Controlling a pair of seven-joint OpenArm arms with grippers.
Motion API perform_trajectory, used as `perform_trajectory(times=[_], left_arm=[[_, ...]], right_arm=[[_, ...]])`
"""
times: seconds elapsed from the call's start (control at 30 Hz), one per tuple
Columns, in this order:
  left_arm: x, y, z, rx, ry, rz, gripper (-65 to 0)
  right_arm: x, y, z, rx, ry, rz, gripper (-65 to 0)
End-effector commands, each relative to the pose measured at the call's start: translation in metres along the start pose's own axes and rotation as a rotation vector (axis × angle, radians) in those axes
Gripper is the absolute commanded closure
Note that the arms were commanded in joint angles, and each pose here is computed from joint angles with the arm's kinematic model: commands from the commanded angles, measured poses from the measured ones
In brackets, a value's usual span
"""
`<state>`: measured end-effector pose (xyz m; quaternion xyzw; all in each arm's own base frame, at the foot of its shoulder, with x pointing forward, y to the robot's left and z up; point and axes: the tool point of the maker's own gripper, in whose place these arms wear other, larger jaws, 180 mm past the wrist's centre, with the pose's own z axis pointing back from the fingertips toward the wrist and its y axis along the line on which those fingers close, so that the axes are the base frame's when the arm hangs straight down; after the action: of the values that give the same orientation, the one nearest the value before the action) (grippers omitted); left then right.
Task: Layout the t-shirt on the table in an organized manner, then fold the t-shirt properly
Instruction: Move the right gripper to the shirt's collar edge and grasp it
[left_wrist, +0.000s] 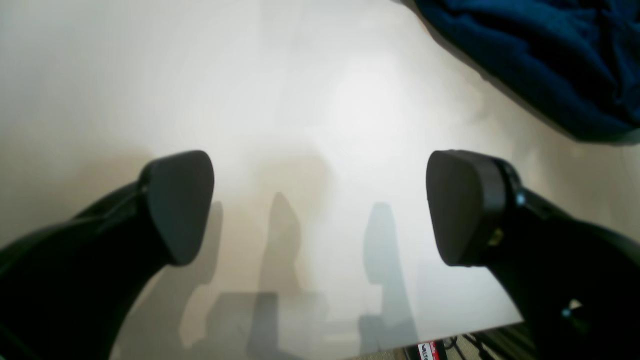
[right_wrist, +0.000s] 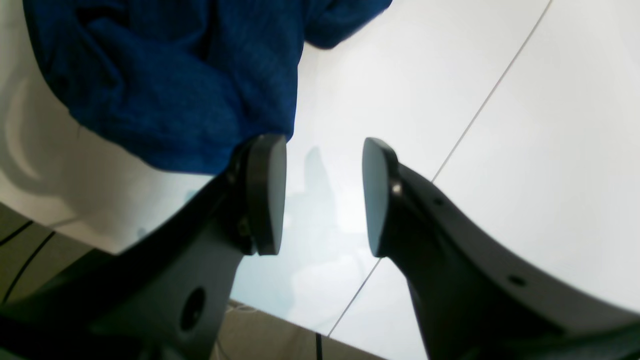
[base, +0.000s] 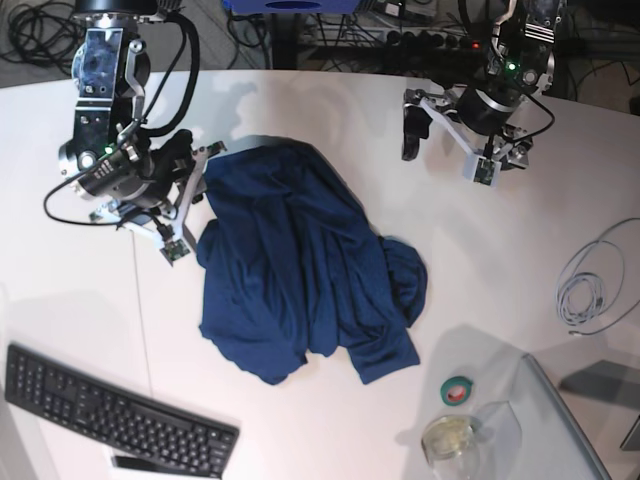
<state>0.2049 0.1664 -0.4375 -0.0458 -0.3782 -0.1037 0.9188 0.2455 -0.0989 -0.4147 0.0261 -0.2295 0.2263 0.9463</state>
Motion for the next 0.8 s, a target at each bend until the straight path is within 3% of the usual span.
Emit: perform_trajectory(times=[0.0, 0.17, 0.5, 0.53, 0.77], left_arm=[[0.01, 0.003, 0.002, 0.006, -0.037, -0.002, -65.0], [0.008, 0.003, 0.003, 0.006, -0.031, -0.002, -65.0], [-0.034, 0.015, -0.005, 0.03, 0.077, 0.025, -65.0], [-0.034, 0.014, -0.006, 0.03, 0.076, 0.027, -62.7], [-0.021, 0.015, -0.009, 0.029, 0.046, 0.029, -5.8]], right_arm=[[0.01, -0.003, 0.004, -0.011, -0.037, 0.001, -24.5], [0.01, -0.003, 0.004, -0.01, -0.038, 0.001, -24.8], [0.015, -0.004, 0.001, -0.006, -0.04, 0.0, -24.9], [0.018, -0.005, 0.0, -0.007, -0.043, 0.001, -24.9], [0.018, -0.005, -0.006, 0.004, -0.03, -0.001, -24.9]])
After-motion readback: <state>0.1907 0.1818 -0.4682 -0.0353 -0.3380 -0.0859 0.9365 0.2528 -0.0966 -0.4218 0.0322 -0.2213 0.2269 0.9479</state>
